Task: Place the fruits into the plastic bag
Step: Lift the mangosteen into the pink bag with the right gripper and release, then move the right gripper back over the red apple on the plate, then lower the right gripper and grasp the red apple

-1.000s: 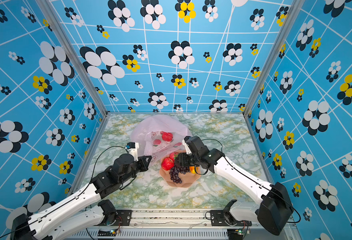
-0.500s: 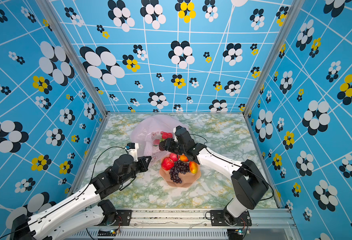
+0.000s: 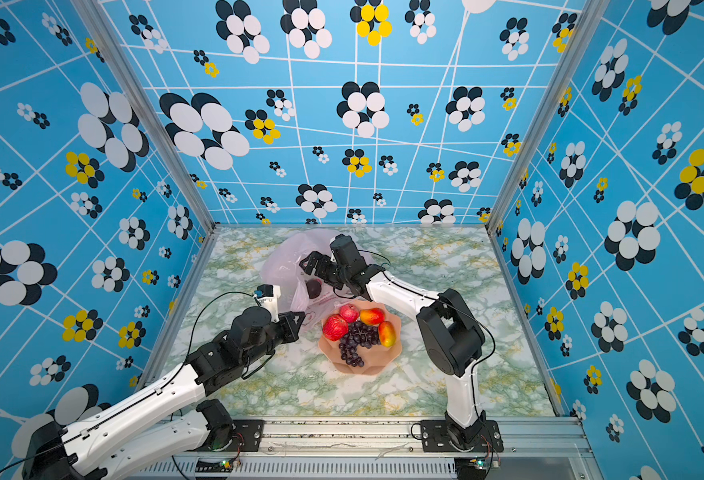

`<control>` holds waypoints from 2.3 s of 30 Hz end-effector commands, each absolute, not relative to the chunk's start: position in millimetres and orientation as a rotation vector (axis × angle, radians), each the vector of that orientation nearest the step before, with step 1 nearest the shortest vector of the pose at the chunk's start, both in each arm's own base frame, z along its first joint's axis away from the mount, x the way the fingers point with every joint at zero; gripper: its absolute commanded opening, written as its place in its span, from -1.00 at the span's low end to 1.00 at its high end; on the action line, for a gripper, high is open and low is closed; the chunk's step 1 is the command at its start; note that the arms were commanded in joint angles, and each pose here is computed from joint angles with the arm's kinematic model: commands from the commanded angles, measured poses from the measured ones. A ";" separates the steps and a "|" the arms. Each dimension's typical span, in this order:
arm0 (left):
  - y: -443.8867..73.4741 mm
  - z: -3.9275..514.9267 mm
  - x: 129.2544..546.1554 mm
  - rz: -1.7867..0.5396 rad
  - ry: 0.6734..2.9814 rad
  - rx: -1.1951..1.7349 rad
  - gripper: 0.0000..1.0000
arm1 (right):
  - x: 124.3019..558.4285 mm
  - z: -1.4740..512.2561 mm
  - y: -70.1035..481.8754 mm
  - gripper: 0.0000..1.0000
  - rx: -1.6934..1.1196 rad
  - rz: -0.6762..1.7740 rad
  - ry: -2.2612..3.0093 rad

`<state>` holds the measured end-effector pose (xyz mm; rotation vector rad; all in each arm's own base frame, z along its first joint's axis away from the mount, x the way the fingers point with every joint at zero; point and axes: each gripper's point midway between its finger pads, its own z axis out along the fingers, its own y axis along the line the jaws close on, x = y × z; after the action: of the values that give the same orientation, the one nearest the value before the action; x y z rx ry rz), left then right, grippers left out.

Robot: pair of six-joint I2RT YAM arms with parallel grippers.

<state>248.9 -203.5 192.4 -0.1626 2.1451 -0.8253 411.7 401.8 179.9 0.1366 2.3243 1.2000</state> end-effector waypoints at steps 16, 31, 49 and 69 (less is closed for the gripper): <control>-208.2 209.1 251.9 -0.854 2.097 -0.148 -1.00 | 367.8 236.9 374.3 0.99 -0.043 1.177 2.296; -202.5 202.4 245.5 -0.849 2.119 -0.160 -1.00 | 261.1 238.5 271.7 0.95 -0.408 0.632 2.482; -198.8 198.2 244.9 -0.830 2.106 -0.146 -1.00 | 208.2 168.4 297.7 0.88 -0.911 0.463 2.483; -197.1 202.6 244.3 -0.831 2.094 -0.149 -1.00 | 251.8 116.1 337.6 0.79 -1.172 0.170 2.432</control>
<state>244.6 -198.3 194.1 -0.1583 2.1214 -0.8318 242.6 331.1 117.3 -1.1392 2.4644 0.2103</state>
